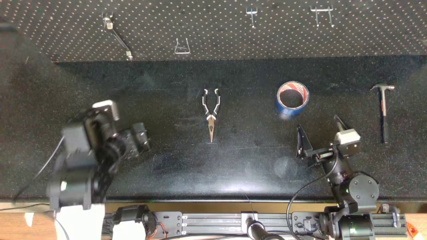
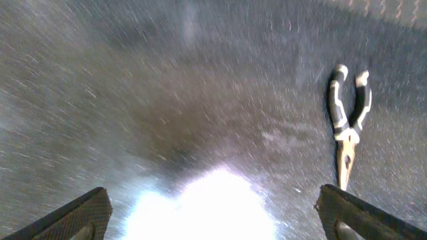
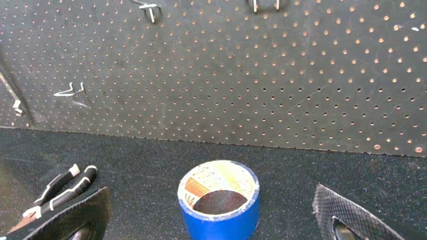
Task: Place Tools Onto Pegboard
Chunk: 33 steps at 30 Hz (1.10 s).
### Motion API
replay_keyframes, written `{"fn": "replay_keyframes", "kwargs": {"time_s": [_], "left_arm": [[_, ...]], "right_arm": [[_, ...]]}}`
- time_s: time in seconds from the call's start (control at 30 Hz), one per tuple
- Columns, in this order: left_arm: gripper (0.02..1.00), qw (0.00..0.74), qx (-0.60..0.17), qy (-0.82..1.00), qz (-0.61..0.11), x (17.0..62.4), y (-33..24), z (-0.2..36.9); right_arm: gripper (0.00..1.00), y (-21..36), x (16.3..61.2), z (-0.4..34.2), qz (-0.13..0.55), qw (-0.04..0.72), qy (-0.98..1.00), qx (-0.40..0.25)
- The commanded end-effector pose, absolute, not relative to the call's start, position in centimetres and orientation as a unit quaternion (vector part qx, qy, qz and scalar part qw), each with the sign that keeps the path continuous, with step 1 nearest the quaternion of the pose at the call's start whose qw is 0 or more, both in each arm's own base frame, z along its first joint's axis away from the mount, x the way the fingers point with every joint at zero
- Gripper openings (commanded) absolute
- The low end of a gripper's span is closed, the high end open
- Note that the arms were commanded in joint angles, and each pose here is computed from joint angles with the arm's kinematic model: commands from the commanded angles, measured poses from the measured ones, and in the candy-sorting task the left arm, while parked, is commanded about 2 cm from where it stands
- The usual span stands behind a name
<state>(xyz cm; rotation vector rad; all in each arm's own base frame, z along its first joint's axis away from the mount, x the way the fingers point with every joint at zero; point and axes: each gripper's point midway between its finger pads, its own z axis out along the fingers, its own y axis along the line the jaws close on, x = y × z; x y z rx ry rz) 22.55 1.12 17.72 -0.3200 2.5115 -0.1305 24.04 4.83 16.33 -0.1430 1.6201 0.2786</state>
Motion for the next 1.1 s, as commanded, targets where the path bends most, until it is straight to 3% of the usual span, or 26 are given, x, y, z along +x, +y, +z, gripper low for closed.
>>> {"fn": "replay_keyframes", "kwargs": {"time_s": [0.03,0.13,0.3,0.47,0.63,1.1], "left_arm": [[0.998,0.194,-0.092,0.972,-0.094,24.1,-4.5,13.2],[0.998,0.176,-0.032,0.977,-0.113,26.7,-10.9,10.2],[0.998,0.133,0.001,0.985,-0.107,29.0,-15.9,6.8],[0.998,0.087,0.000,0.994,-0.066,32.5,-17.1,7.2],[0.998,0.064,-0.039,0.996,-0.041,33.3,-16.9,5.1],[0.998,0.073,-0.039,0.996,-0.015,35.3,-16.9,3.4]], "right_arm": [[0.985,4.8,24.0,16.2,0.127,0.677,0.723,-0.057],[0.985,4.8,24.0,16.2,0.127,0.677,0.723,-0.057],[0.985,4.8,24.0,16.2,0.127,0.677,0.723,-0.057],[0.985,4.8,24.0,16.2,0.127,0.677,0.723,-0.057],[0.985,4.8,24.0,16.2,0.127,0.677,0.723,-0.056],[0.985,4.8,24.0,16.2,0.127,0.677,0.723,-0.057]]}}
